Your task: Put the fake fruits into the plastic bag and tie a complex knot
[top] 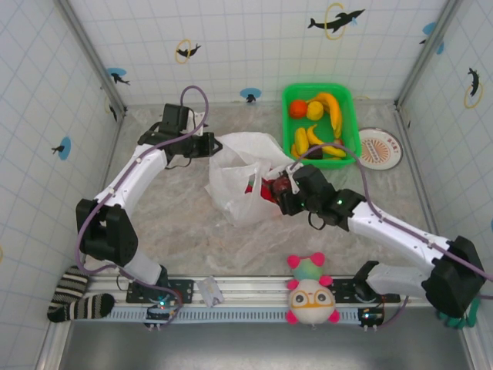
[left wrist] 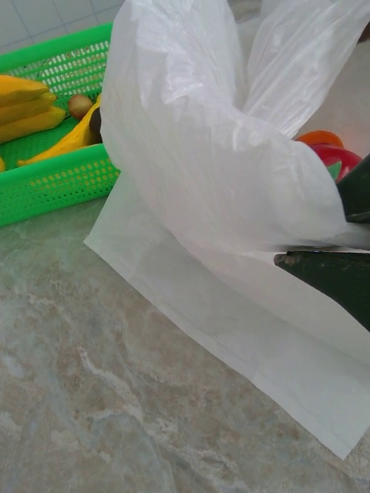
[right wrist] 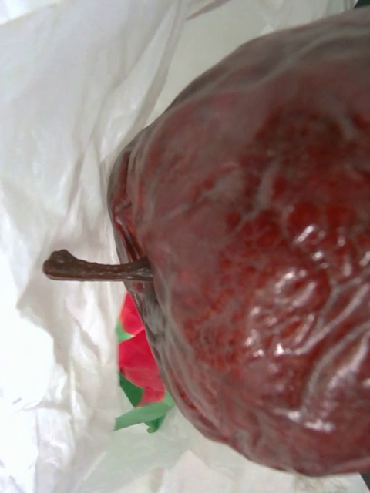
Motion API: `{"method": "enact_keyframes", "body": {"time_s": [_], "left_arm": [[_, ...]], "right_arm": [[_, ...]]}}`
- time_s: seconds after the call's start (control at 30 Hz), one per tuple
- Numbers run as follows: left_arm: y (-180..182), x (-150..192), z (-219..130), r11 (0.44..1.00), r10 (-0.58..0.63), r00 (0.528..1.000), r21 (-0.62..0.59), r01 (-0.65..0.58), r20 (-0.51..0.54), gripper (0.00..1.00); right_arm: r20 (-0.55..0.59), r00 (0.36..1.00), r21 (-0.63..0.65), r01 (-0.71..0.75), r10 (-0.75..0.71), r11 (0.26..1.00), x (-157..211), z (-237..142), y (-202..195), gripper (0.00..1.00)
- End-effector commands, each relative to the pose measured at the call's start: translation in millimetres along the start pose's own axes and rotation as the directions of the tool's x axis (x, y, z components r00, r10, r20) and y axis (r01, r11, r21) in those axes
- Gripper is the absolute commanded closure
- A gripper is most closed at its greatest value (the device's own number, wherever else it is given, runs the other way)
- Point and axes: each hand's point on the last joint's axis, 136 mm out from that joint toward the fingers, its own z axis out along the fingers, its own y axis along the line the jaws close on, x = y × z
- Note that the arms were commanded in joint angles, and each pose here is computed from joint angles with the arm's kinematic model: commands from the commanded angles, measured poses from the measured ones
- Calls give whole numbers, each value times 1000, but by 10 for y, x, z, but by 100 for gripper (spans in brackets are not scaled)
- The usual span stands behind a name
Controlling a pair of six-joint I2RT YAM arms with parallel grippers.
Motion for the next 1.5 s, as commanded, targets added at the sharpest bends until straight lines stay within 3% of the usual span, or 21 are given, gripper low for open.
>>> {"method": "enact_keyframes", "body": {"time_s": [0.0,0.4,0.6,0.67,0.83,1.1,1.23,1.47], "left_arm": [[-35,23,-34,999,24,1000,32,-24,-1,88],[-81,46,-53,998,28,1000,52,-28,-4,87],[-66,56,-76,999,32,999,38,-32,0,87],[-56,42,-86,999,30,1000,30,-30,4,87],[-55,3,-85,1000,15,1000,27,-15,12,87],[-40,-47,0,999,7,1000,38,-7,-1,87],[-31,-86,14,999,5,1000,35,-5,7,88],[-30,-96,32,999,4,1000,38,-5,6,88]], "right_arm": [[67,997,-4,44,-44,999,-333,37,116,33],[-1,995,-71,101,-102,992,-326,530,607,30],[7,997,-78,73,-73,994,-390,531,640,5],[16,998,-62,65,-64,996,-409,470,582,0],[25,999,-54,43,-41,998,-401,250,445,0],[49,995,-182,98,-90,978,-157,-366,333,0],[112,987,-243,142,-118,960,-123,-713,251,0],[319,929,-400,313,-189,861,-313,-1183,555,0]]}}
